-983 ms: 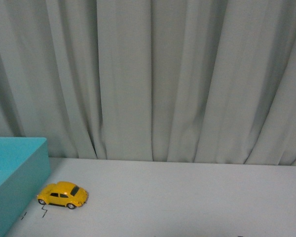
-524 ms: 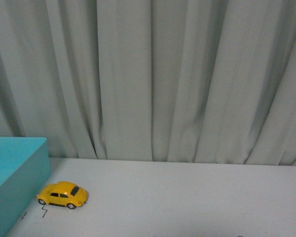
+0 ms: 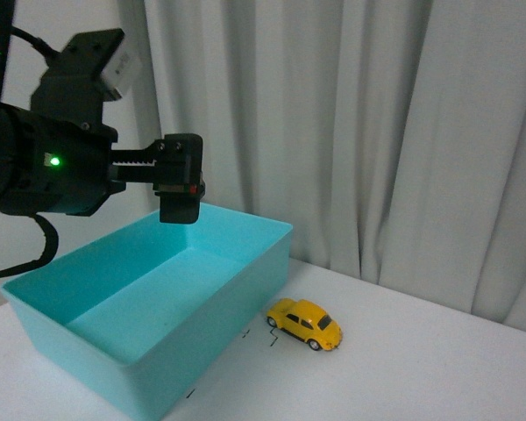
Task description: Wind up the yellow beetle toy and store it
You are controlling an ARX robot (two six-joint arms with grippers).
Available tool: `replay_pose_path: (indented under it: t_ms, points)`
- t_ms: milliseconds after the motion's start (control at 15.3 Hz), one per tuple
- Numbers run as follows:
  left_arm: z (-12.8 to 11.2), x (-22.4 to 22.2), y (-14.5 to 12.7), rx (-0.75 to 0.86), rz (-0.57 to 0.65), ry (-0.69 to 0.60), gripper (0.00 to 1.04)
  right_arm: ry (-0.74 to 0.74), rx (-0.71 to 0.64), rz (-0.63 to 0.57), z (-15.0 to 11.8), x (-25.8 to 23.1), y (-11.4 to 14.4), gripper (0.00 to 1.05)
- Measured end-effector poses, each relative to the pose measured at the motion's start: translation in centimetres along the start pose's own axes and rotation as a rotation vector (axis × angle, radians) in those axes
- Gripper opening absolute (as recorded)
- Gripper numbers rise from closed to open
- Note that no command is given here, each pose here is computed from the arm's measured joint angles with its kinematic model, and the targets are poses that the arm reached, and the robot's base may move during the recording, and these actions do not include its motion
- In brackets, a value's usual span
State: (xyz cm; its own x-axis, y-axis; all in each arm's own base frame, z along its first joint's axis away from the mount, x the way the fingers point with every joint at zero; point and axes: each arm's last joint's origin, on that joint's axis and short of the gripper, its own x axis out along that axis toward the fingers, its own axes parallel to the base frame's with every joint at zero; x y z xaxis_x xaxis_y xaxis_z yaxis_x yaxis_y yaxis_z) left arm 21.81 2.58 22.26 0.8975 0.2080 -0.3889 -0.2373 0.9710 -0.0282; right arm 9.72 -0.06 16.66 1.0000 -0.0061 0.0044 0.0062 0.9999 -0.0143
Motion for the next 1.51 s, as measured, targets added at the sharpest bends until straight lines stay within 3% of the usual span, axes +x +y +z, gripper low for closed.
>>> replay_pose_path:
  t_ms: [197, 393, 655, 1049, 1180, 1311, 1507]
  points:
    - [2.5, 5.2, -0.4, 0.212, -0.064, 0.068, 0.98, 0.000, 0.000, 0.000, 0.0, 0.0, 0.0, 0.98]
    - [4.1, 9.2, -2.5, 0.442, -0.244, 0.132, 0.98, 0.000, 0.000, 0.000, 0.0, 0.0, 0.0, 0.98]
    - [5.6, 13.6, -6.1, 0.883, -0.418, 0.231, 0.98, 0.000, 0.000, 0.000, 0.0, 0.0, 0.0, 0.98]
    - [2.8, 18.8, -9.1, 1.550, -0.571, 0.439, 0.98, 0.000, 0.000, 0.000, 0.0, 0.0, 0.0, 0.98]
    - [2.4, 19.5, -9.5, 1.611, -0.588, 0.455, 0.98, 0.000, 0.000, 0.000, 0.0, 0.0, 0.0, 0.98]
    - [1.5, 20.1, -10.0, 1.669, -0.617, 0.548, 0.98, 0.000, 0.000, 0.000, 0.0, 0.0, 0.0, 0.98]
    - [0.0, 21.4, -11.0, 1.624, -0.598, 0.639, 0.98, 0.000, 0.000, 0.000, 0.0, 0.0, 0.0, 0.98]
